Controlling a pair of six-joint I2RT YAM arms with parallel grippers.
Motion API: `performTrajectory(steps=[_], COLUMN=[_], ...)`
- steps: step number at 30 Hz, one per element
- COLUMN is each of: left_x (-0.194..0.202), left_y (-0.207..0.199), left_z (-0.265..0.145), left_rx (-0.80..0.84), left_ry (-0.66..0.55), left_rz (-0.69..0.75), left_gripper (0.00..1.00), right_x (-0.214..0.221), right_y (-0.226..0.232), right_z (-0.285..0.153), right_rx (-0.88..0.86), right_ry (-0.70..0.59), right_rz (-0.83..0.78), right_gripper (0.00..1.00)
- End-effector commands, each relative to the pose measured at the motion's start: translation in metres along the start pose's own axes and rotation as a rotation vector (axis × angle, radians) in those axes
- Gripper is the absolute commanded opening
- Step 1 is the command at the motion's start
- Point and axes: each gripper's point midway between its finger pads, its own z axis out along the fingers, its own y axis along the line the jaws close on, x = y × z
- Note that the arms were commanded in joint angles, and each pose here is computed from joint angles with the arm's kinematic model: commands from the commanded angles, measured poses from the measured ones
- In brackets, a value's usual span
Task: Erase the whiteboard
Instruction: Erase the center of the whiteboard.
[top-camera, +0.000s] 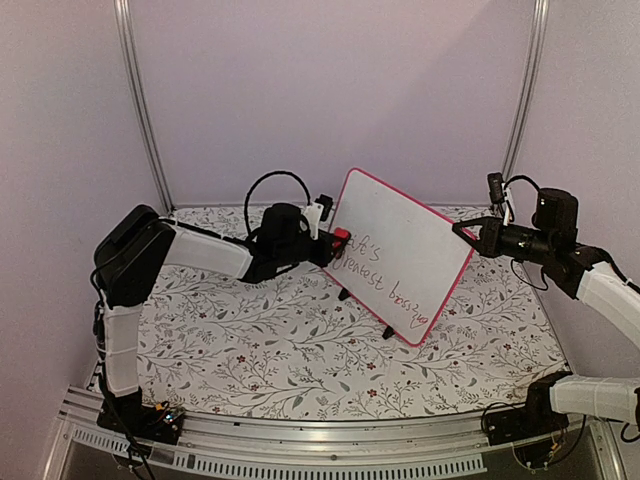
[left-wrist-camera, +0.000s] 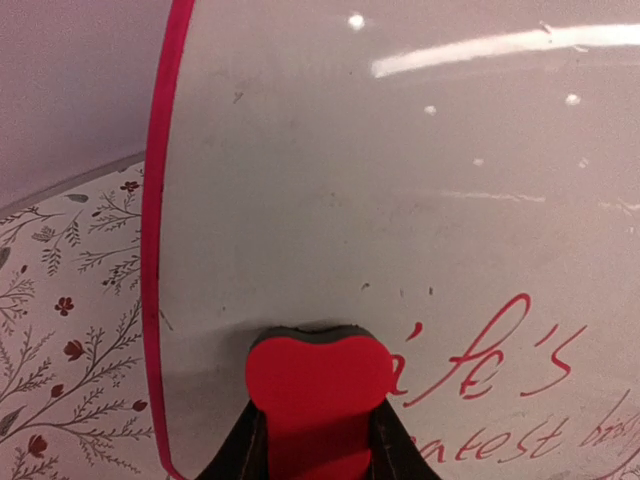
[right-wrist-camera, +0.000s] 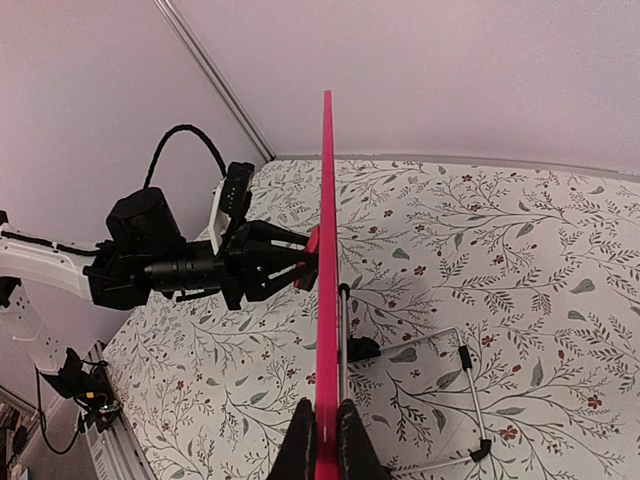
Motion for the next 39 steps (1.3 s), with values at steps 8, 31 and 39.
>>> performTrajectory(steps=[8, 31, 39], left_x=[0.031, 0.015, 0.014], left_y=[-0.003, -0.029, -0.022], left_z=[-0.004, -0.008, -0.008], left_rx=[-0.007, 0.085, 0.030], left_ry=[0.065, 0.019, 0.012], left_rz=[-0.013, 0.005, 0.012], left_gripper=[0.00, 0.00, 0.00], right_x=[0.035, 0.034, 0.034], right_y=[0.011, 0.011, 0.012], right_z=[0.003, 0.003, 0.004], right_rx=[-0.069, -0.072, -0.077], right_ry=[0.121, 0.121, 0.123], right_rz=[0.046, 0.045, 0.046], right_gripper=[0.00, 0.00, 0.00])
